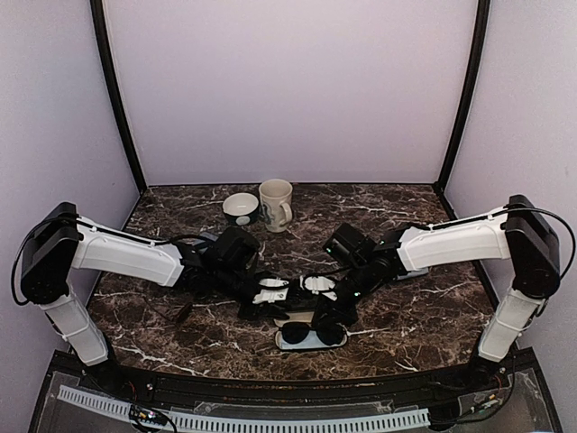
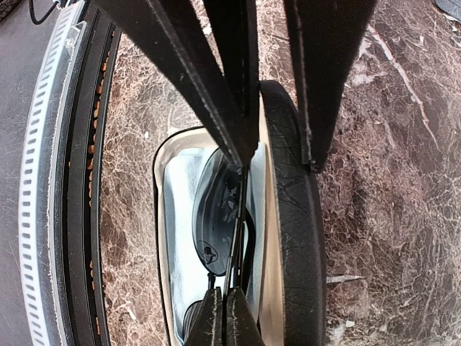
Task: Organize the sunglasses
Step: Place the sunglasses in the sunglasses case.
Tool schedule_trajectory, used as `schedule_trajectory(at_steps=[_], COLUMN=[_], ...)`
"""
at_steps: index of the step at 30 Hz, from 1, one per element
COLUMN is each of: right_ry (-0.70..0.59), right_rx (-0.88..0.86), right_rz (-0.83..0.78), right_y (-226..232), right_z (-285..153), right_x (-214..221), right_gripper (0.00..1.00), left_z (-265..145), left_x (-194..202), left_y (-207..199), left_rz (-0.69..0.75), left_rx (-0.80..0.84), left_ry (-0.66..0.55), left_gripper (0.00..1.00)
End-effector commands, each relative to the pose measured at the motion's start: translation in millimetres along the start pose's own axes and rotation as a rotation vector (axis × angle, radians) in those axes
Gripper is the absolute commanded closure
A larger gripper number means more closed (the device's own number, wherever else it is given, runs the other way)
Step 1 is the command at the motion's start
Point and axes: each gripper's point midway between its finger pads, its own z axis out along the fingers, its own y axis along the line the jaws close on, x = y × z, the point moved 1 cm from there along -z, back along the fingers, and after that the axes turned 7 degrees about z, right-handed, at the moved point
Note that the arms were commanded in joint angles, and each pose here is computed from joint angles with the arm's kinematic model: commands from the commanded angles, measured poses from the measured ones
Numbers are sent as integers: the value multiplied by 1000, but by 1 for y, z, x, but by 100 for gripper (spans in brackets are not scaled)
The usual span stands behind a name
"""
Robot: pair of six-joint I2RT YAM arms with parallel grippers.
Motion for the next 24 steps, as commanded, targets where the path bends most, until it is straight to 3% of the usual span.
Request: schedule_trajectory(at_steps=[1, 9, 24], right_ry=[-29, -37, -107], right_rx=[-38, -11, 51], right_rz=[-75, -70, -33], right_y=[18, 14, 15], right_z=[-2, -1, -15], right_x=[-10, -12, -24], right_gripper=[96, 82, 72], left_z=[-6, -6, -6], left_x=[-5, -4, -6], left_y=[4, 2, 0], left_rz=[11, 4, 7], left_rx=[-27, -27, -23], left_ry=[-14, -22, -34], left_gripper=[77, 77, 78])
